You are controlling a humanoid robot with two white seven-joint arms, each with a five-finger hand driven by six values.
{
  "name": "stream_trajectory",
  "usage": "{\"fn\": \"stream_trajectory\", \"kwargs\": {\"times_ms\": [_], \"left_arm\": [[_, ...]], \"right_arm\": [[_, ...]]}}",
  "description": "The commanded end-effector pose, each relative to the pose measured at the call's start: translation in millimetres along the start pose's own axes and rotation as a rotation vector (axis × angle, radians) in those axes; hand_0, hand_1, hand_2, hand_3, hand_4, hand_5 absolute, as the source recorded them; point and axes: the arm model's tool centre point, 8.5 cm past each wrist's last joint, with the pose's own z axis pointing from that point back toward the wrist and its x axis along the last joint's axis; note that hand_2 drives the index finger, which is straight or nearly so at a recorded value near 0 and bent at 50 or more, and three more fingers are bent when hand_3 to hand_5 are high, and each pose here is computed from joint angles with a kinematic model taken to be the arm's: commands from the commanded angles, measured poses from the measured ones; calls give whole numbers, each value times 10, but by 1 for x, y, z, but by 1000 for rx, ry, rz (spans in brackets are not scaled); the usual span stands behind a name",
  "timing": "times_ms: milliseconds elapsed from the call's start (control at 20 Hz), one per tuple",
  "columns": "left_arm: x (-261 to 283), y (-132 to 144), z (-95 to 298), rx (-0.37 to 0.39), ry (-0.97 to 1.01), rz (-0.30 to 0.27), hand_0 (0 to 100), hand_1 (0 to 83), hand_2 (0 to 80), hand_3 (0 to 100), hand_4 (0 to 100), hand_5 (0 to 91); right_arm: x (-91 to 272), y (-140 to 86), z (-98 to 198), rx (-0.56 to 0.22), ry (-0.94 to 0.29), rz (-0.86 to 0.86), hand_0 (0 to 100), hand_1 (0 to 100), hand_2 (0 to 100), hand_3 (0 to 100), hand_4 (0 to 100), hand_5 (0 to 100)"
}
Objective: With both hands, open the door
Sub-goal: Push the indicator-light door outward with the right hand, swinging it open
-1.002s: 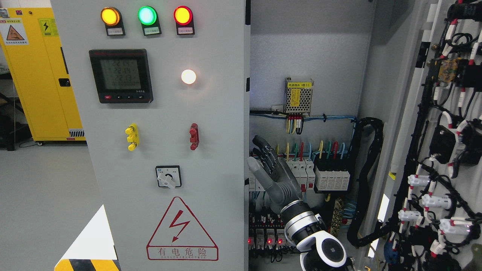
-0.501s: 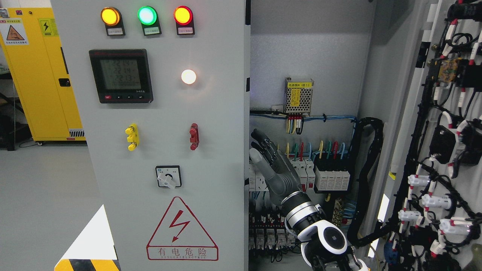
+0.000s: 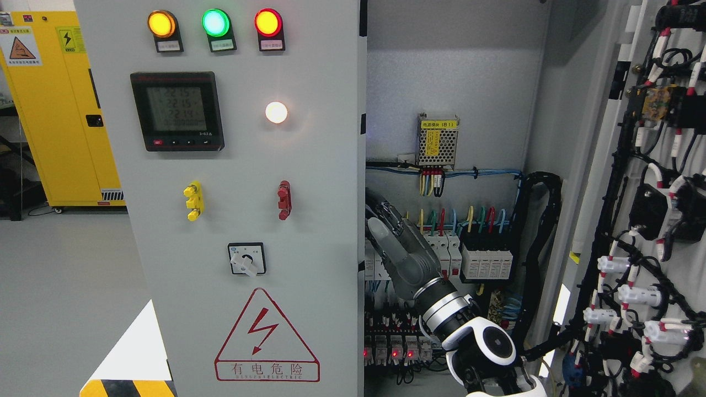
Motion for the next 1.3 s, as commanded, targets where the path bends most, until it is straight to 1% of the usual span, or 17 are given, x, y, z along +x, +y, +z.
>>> {"fn": "stream_trajectory", "kwargs": {"times_ms": [0, 100, 200, 451, 701, 851, 1052, 1202, 1252], "left_arm": [[-13, -13, 0, -14, 30, 4, 120, 556, 0, 0, 0, 0], [-14, -12, 0, -13, 31, 4, 120, 556, 0, 0, 0, 0], [-14, -12, 0, -14, 32, 3, 120, 556, 0, 0, 0, 0], [-14, -12, 0, -14, 32, 2, 120, 556, 0, 0, 0, 0], [-14, -13, 0, -15, 31, 4, 120, 556, 0, 0, 0, 0], [-14, -13, 0, -15, 31, 4, 120, 556, 0, 0, 0, 0], [-14, -13, 0, -15, 33, 5, 120, 556, 0, 0, 0, 0], [-14, -13, 0, -15, 33, 5, 120, 556, 0, 0, 0, 0], [-14, -13, 0, -15, 33, 5, 120, 556, 0, 0, 0, 0]], "right_arm": [[0, -10, 4, 28, -3, -25, 0, 500, 40, 0, 0, 0], [2, -11, 3, 51, -7, -27, 0, 500, 40, 0, 0, 0], [3, -16, 3, 50, -9, -32, 0, 500, 40, 0, 0, 0], [4, -19, -1, 53, 25, -55, 0, 500, 40, 0, 0, 0], [10, -19, -9, 62, 24, -62, 0, 500, 40, 0, 0, 0], [7, -16, -9, 107, 50, -77, 0, 500, 40, 0, 0, 0], [8, -13, -9, 126, 50, -92, 0, 500, 40, 0, 0, 0], [8, -6, -8, 216, 57, -113, 0, 500, 40, 0, 0, 0], [8, -4, -8, 230, 55, -113, 0, 500, 40, 0, 0, 0]]}}
